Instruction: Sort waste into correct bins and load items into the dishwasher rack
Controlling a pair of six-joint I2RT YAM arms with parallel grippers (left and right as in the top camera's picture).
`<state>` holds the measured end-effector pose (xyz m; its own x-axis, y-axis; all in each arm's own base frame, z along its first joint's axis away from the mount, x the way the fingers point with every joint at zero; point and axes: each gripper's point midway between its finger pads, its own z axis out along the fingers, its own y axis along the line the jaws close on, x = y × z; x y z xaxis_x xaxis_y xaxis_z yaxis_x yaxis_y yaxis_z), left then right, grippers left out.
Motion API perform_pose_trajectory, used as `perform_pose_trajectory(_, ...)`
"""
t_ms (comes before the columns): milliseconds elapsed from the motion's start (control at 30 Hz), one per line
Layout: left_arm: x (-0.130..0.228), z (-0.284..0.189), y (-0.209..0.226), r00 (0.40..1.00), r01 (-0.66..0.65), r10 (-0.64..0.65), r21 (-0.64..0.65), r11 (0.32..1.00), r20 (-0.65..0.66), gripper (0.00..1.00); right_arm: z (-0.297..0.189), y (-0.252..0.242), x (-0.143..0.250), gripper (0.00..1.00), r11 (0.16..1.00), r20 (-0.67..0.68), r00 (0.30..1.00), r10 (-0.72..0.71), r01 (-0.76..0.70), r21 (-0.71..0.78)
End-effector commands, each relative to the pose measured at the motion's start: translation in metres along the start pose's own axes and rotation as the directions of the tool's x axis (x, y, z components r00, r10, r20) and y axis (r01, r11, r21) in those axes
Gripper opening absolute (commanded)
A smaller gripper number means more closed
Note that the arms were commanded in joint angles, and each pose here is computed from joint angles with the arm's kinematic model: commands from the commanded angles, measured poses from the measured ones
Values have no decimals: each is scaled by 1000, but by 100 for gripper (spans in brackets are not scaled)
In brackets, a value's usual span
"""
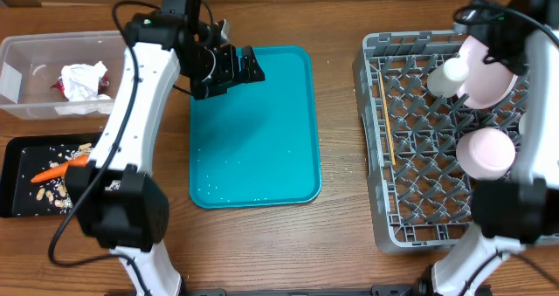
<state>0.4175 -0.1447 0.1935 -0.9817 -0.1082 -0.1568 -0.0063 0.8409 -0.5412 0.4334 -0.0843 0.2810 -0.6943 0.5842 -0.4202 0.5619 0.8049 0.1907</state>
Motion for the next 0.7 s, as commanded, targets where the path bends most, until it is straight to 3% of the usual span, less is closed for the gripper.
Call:
perform_pose_trajectory(0, -1, -54, -20, 982, -100, 109, -66, 993, 155, 100, -65, -2, 4, 100, 998, 88, 996, 13, -8, -64)
perform_pose_trajectory(233, 6, -111, -24, 942, -97, 146, -172, 980, 303, 100, -106, -16, 48, 99, 996, 21, 999, 40, -38, -77)
perform_pose_trajectory(367, 14, -130, 1, 934, 23, 86, -299, 954, 346, 100, -119, -11, 81, 100, 993, -14, 1000, -13, 12, -119)
perform_pose_trajectory(500, 32, -140, 41, 937, 185, -13, -462, 867, 350, 100, -122, -16, 125, 100, 992, -59, 995, -78, 72, -106)
perform_pose_trajectory(667, 43, -147, 69, 909, 336, -111, -548, 766, 402, 100, -113, -19, 161, 100, 984, -43, 991, -124, 117, -137)
